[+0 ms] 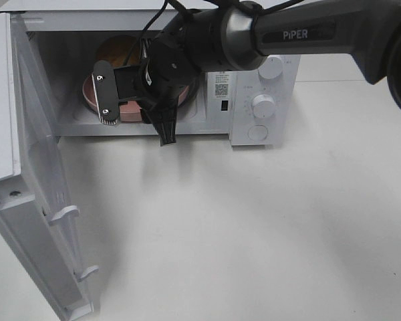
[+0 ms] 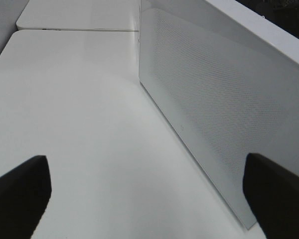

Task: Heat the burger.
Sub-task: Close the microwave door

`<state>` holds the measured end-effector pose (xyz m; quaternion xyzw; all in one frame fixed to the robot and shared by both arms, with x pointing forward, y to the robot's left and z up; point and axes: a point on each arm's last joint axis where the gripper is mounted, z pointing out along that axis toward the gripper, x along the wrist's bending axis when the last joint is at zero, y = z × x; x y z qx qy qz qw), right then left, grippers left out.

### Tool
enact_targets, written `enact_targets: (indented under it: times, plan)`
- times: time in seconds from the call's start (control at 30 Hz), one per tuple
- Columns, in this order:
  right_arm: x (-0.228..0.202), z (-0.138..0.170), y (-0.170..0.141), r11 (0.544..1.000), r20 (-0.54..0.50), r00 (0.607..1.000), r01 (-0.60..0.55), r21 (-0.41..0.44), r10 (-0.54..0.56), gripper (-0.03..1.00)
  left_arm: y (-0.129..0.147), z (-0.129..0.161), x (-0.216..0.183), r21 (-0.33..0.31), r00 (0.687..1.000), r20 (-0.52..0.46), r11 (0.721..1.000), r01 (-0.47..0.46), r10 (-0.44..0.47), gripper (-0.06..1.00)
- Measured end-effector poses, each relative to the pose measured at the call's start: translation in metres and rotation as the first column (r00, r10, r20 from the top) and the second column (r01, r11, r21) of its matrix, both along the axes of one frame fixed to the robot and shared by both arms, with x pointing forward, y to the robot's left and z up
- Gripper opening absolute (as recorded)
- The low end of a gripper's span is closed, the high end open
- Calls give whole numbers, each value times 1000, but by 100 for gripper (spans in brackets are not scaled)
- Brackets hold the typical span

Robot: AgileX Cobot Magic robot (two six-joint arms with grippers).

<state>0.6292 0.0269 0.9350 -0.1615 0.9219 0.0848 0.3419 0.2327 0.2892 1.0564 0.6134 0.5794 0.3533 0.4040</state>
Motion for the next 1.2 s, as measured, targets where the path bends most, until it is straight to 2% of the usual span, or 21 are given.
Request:
enact_targets:
  times: [0.47,0.63,0.87,1.2]
  plan:
    - [-9,1,-5,999,-24,1000,17,39,-16,45,0,0,0,0,1000,0,1000,0,0,99]
    - [-16,7,-10,999,-9,1000,-2,52,2,52,0,0,0,0,1000,0,1000,0,0,99]
    - [-29,12,-21,999,-10,1000,-18,46,18,69,0,0,0,0,1000,0,1000,0,0,99]
    - [-45,19,-34,998,-9,999,-36,50,36,73,0,0,0,0,1000,0,1000,0,0,99]
